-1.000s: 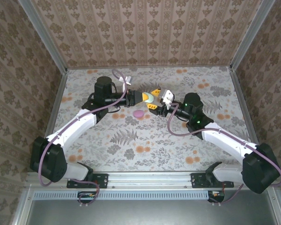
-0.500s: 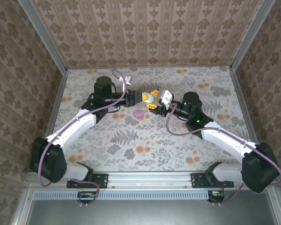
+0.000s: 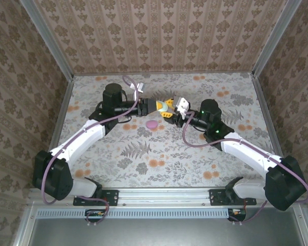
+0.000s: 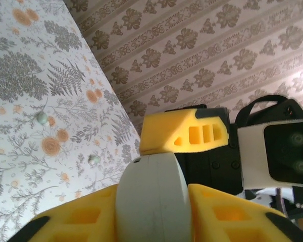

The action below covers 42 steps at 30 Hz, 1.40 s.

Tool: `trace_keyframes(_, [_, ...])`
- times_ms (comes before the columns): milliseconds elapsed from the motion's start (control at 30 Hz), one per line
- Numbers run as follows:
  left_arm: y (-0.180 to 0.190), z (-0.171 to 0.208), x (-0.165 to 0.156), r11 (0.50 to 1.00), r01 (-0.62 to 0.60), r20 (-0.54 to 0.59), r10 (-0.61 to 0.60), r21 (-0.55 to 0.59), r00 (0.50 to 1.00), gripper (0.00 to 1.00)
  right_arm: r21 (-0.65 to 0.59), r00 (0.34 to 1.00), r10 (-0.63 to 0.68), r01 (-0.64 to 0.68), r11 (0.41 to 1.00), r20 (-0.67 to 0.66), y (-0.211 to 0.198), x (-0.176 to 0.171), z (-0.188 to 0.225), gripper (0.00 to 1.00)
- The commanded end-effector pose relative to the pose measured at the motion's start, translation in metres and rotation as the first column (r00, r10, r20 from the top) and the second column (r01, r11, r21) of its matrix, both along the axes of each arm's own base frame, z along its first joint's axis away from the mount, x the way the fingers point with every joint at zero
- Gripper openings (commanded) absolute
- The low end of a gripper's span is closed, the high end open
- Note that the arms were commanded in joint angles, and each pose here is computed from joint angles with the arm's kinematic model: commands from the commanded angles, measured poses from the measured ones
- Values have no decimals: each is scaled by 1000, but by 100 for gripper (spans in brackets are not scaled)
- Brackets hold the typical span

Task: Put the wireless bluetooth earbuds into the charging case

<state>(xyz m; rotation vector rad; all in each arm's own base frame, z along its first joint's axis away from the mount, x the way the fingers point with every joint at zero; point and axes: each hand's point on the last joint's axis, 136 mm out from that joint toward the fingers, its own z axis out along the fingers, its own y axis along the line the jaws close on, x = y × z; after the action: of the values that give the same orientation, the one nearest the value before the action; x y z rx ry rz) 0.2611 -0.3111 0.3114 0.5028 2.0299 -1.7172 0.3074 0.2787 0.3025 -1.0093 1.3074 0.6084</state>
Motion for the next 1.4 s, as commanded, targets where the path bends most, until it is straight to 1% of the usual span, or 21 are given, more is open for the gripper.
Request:
trace_keyframes(0, [10,30,-8,999,-34,201,34,-6,979,66,37,996,70,-68,997,-58,3,-6,12,37])
trace_keyframes(33, [14,34,-9,998,-61,264,58,2,963,67,48,992,95,-91,995,-79,3,-9,14,37])
trace_keyframes(100, [24,37,-9,993,-113,394,98,15,914,70,70,983,129,-121,990,-128,2,-12,15,36])
trace_keyframes(133, [29,38,-10,990,-142,466,117,18,877,71,78,977,154,-144,986,-149,1,-15,17,36])
trace_keyframes(200, [38,40,-16,986,-169,613,129,8,779,72,91,961,192,-177,980,-200,0,-18,17,36])
trace_keyframes(267, [43,36,-25,986,-165,739,113,-2,664,71,112,940,242,-221,969,-242,-1,-21,20,36])
trace_keyframes(333, [46,31,-30,987,-163,799,87,14,595,69,136,920,285,-256,957,-268,-2,-25,24,36])
trace_keyframes(367, [47,28,-31,987,-159,809,70,29,583,69,146,910,308,-277,950,-278,-2,-27,26,36])
trace_keyframes(500, [40,23,-40,996,-66,807,-7,57,591,68,160,892,361,-328,931,-272,-2,-35,33,35])
trace_keyframes(600, [33,23,-42,998,-19,803,-31,52,595,68,164,883,384,-351,922,-270,-1,-39,36,35])
trace_keyframes(733, [28,26,-50,999,36,824,-49,35,564,69,164,874,401,-369,915,-274,0,-40,38,36])
trace_keyframes(800, [26,28,-52,998,55,828,-59,34,557,69,162,872,406,-374,913,-273,1,-41,39,36])
trace_keyframes(1000, [20,31,-48,997,69,825,-70,37,561,68,150,872,407,-380,913,-271,2,-39,39,37])
trace_keyframes(1200, [15,32,-46,997,75,817,-67,30,572,65,138,874,405,-382,914,-267,2,-40,37,37])
trace_keyframes(1367, [14,34,-47,997,79,817,-67,26,572,64,132,880,395,-372,919,-266,2,-38,34,37])
